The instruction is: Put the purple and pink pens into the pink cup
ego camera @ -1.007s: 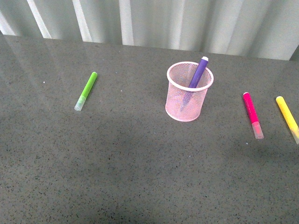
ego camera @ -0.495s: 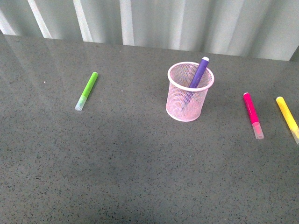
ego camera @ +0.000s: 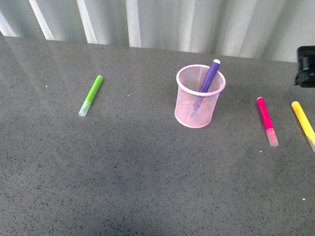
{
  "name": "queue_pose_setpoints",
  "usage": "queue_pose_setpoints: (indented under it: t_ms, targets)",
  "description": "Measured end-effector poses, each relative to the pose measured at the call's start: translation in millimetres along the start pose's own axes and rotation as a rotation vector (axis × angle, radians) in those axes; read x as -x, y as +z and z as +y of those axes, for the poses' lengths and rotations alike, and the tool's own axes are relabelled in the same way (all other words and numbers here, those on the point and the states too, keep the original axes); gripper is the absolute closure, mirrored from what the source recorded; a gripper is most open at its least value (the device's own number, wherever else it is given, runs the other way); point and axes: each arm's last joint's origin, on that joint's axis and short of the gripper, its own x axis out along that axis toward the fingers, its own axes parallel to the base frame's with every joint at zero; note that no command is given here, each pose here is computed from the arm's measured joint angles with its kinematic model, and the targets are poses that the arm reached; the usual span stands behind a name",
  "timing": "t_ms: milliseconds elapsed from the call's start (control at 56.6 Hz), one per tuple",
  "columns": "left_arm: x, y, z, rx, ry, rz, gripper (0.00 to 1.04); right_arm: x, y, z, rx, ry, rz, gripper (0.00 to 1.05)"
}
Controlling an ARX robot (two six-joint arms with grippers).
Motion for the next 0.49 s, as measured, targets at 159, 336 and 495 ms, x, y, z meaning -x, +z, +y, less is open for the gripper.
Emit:
queue_pose_setpoints:
  t_ms: [159, 336, 495]
  targets:
    - [0, 0, 0, 0.0, 0.0, 0.0, 0.07, -18, -6, 14, -0.041, 0.033, 0.038, 0.07]
    - [0, 0, 0, 0.0, 0.0, 0.0, 0.07, -46, -11, 18, -0.093, 0.038, 0.092, 0.07]
    - [0, 0, 0, 0.0, 0.0, 0.0, 0.07, -61, -6, 20, -0.122, 0.06, 0.096, 0.07]
